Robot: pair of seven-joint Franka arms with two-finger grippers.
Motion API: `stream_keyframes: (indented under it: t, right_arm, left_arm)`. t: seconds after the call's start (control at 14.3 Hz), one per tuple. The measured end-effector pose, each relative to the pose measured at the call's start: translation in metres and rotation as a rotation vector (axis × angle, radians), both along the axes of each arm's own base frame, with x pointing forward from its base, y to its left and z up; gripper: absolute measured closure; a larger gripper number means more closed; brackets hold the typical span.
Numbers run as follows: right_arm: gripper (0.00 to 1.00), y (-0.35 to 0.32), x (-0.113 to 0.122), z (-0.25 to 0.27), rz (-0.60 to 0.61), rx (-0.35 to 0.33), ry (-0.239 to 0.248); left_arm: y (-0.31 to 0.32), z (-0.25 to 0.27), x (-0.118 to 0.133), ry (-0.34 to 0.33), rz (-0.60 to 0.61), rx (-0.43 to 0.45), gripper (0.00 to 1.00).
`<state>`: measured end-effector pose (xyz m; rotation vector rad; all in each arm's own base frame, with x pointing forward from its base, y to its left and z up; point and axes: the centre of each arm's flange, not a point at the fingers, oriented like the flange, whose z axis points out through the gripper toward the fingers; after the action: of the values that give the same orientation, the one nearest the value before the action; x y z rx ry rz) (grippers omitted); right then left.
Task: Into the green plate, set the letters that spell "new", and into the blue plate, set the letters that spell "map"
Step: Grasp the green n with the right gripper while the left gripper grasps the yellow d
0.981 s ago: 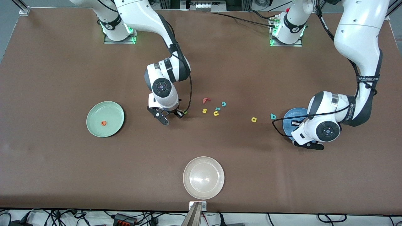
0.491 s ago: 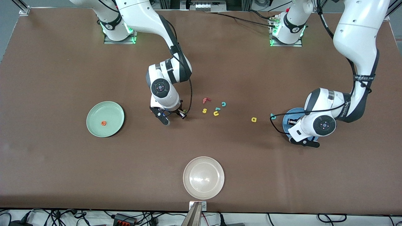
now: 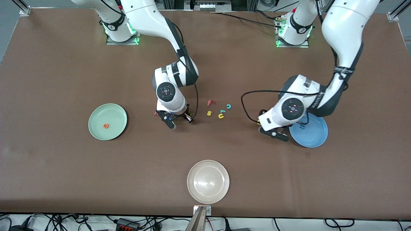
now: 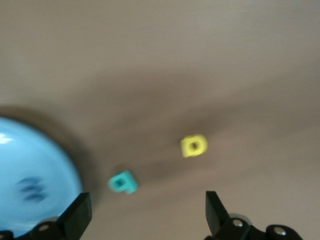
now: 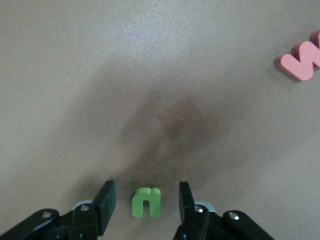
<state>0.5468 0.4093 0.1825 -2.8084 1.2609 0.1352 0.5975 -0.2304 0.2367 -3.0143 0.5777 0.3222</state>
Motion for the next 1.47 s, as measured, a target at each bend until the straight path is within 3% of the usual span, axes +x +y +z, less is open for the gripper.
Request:
stream_keyframes:
  t: [0.42, 0.63, 0.7, 0.98, 1.19, 1.47]
  right_arm:
    - [0.44, 0.002, -0.003, -0.008, 0.005, -0.007, 0.009]
    - [0.48, 0.002, -0.003, -0.007, 0.005, -0.006, 0.008]
    - [0.50, 0.003, -0.003, -0.007, 0.006, -0.005, 0.007]
    - [0.55, 0.010, -0.004, -0.004, 0.016, 0.003, 0.002]
    - [0.55, 0.014, -0.004, -0.003, 0.022, 0.005, -0.003]
    - [0.55, 0.014, -0.004, -0.006, 0.023, 0.001, -0.001]
  left_arm:
    - [-0.004, -0.058, -0.023, -0.045, -0.007, -0.087, 0.04]
    - [-0.006, -0.060, -0.024, -0.054, -0.010, -0.096, 0.35]
    - [-0.006, -0.061, -0.023, -0.065, -0.008, -0.105, 0.40]
    - [-0.002, -0.069, -0.019, -0.087, 0.006, -0.124, 0.43]
    - [-0.001, -0.063, -0.016, -0.089, 0.007, -0.119, 0.70]
    - [0.031, -0.030, 0.002, 0.007, -0.003, -0.019, 0.71]
